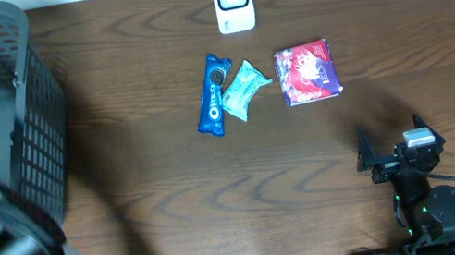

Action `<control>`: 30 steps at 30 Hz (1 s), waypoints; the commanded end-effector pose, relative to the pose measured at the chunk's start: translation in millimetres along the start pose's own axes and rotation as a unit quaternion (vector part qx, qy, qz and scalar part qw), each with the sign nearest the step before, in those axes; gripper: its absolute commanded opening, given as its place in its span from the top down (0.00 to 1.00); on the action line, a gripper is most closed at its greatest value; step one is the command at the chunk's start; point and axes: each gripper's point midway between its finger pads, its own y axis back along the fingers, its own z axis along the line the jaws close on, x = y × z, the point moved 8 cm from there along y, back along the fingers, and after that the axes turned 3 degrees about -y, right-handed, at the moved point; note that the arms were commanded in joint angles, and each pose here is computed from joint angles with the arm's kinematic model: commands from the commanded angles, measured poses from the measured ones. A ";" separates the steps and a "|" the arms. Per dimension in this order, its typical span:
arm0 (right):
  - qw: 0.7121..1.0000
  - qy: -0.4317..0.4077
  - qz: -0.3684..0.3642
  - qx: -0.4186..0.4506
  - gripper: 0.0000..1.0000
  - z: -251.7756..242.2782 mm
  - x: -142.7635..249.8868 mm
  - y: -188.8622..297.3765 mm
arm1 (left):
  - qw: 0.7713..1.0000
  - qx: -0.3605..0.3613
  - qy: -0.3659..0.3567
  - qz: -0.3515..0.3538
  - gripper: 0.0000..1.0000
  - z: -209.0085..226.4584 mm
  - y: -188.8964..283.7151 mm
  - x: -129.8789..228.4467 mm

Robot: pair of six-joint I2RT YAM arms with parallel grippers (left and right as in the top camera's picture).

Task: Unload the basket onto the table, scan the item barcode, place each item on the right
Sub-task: 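Reach into the basket and grasp the orange barcoded bar, then carry the orange bar out and set it down beside the pad pack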

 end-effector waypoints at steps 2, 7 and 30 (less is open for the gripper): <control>1.000 0.001 0.001 -0.001 0.01 0.4 0.7 0.1 | 0.990 0.001 0.104 -0.098 0.93 9.0 130.7 -37.9; 1.000 0.001 0.001 -0.001 0.01 0.4 0.7 0.1 | 0.961 0.083 0.208 -0.163 0.92 -4.2 242.7 -39.0; 1.000 0.001 0.001 -0.001 0.01 0.4 0.7 0.1 | 0.910 0.399 -0.088 0.072 0.92 -339.2 283.3 99.3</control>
